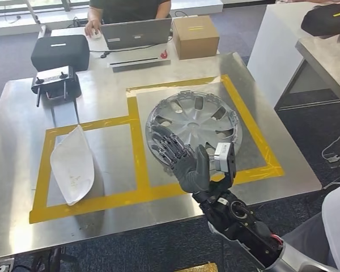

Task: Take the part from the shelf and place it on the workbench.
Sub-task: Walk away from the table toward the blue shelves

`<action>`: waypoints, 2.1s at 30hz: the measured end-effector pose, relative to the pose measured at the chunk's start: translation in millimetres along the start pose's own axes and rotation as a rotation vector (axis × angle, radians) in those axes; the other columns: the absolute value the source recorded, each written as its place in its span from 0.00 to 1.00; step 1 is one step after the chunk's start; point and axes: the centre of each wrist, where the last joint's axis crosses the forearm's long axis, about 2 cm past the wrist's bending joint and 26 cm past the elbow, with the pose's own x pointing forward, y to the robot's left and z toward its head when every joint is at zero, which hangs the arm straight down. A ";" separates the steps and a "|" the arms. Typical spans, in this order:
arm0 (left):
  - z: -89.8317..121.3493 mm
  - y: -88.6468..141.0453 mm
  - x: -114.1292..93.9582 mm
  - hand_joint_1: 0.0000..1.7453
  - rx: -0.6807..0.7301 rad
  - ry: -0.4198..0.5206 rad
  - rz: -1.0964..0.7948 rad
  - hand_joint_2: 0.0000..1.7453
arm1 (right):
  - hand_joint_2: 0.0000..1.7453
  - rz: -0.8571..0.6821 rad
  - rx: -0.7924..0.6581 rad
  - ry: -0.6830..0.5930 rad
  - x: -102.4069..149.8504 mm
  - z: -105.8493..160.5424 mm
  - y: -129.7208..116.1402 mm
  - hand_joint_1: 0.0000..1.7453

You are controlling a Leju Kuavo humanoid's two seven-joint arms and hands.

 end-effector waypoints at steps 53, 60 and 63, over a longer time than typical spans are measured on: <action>0.6 -2.9 -0.1 0.00 -0.009 -0.001 -0.010 0.00 | 0.00 0.009 0.006 0.006 5.9 2.5 2.6 0.00; 0.2 -3.3 1.0 0.00 -0.010 -0.003 -0.010 0.00 | 0.00 0.006 0.004 0.009 5.8 3.9 3.4 0.00; -0.1 -3.5 1.9 0.00 -0.010 -0.005 -0.010 0.00 | 0.00 0.007 0.004 0.007 6.2 3.7 3.3 0.00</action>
